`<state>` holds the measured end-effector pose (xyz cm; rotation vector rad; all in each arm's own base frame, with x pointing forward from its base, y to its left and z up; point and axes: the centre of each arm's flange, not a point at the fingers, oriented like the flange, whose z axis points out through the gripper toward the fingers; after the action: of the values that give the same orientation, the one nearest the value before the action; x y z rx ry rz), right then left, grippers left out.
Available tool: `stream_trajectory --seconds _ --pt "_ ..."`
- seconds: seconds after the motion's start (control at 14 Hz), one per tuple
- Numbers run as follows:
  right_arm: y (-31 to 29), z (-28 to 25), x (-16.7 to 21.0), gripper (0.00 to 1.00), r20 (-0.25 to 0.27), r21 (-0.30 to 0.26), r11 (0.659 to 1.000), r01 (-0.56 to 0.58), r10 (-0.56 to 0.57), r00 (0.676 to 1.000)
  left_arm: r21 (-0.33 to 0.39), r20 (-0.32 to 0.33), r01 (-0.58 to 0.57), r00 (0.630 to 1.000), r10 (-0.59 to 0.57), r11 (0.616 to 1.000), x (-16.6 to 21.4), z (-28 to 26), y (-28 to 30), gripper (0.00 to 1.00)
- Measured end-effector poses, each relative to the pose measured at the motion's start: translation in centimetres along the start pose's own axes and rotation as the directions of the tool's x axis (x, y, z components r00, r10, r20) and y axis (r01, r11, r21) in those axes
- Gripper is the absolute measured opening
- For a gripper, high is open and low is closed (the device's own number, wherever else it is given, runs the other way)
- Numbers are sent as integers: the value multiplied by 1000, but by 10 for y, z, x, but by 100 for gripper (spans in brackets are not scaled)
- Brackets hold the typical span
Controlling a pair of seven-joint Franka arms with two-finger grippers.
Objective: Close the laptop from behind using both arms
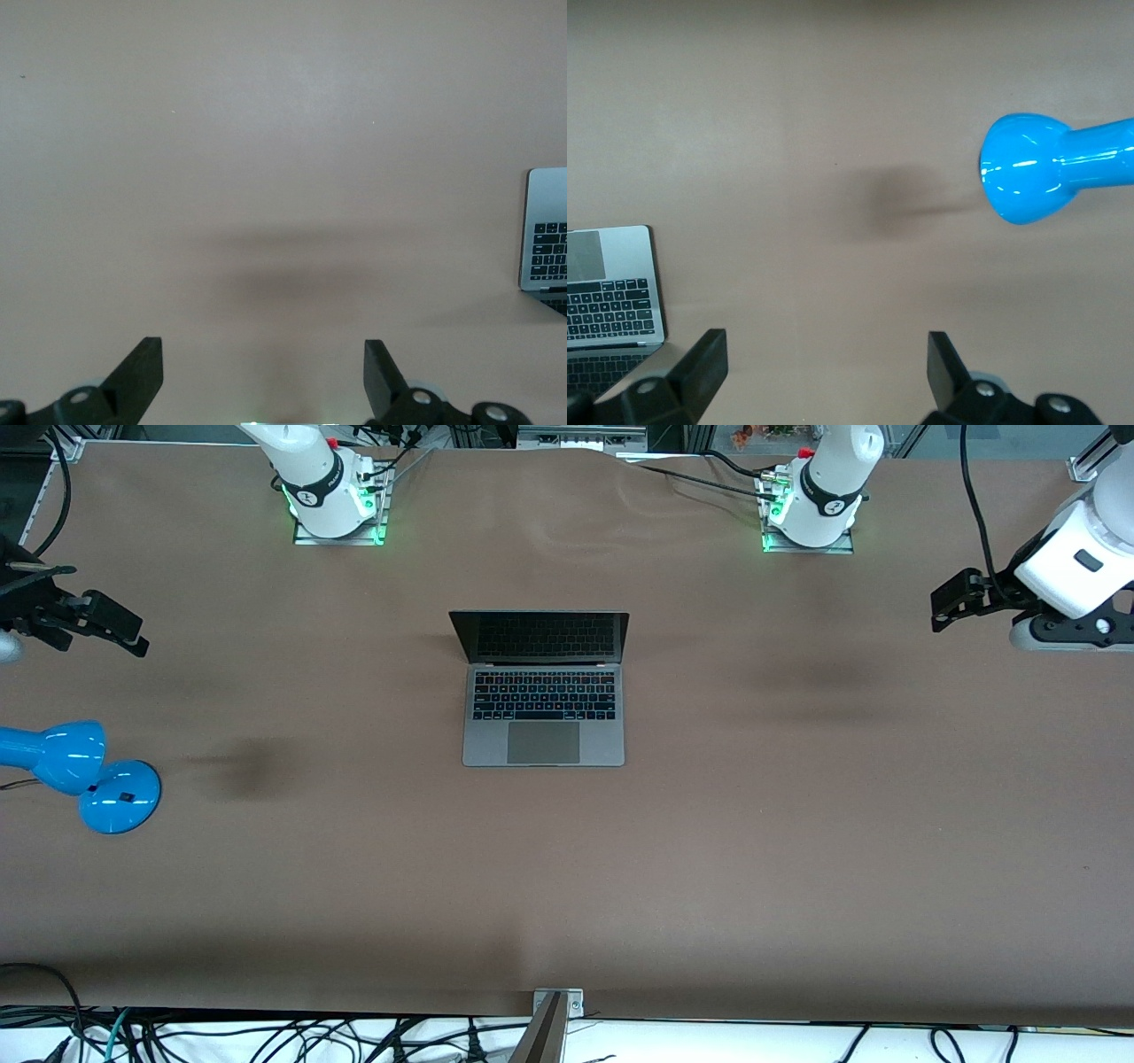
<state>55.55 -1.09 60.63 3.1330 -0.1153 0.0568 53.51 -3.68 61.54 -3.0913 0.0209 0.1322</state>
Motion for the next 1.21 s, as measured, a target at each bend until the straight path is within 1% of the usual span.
stream_trajectory --seconds 0.21,0.93,1.07,1.21 --pt "0 0 0 100 0 0 1000 -1 1 1000 -1 -5 2 1000 -2 1000 -1 -3 -1 100" --pt "0 0 0 100 1 0 1000 -1 1 1000 0 12 -1 1000 1 1000 -1 0 0 100" --pt "0 0 0 100 1 0 1000 -1 1 1000 0 20 -6 1000 6 1000 -2 1 3 100" --pt "0 0 0 100 1 0 1000 -1 1 1000 2 43 -20 999 19 1000 -5 3 11 100"
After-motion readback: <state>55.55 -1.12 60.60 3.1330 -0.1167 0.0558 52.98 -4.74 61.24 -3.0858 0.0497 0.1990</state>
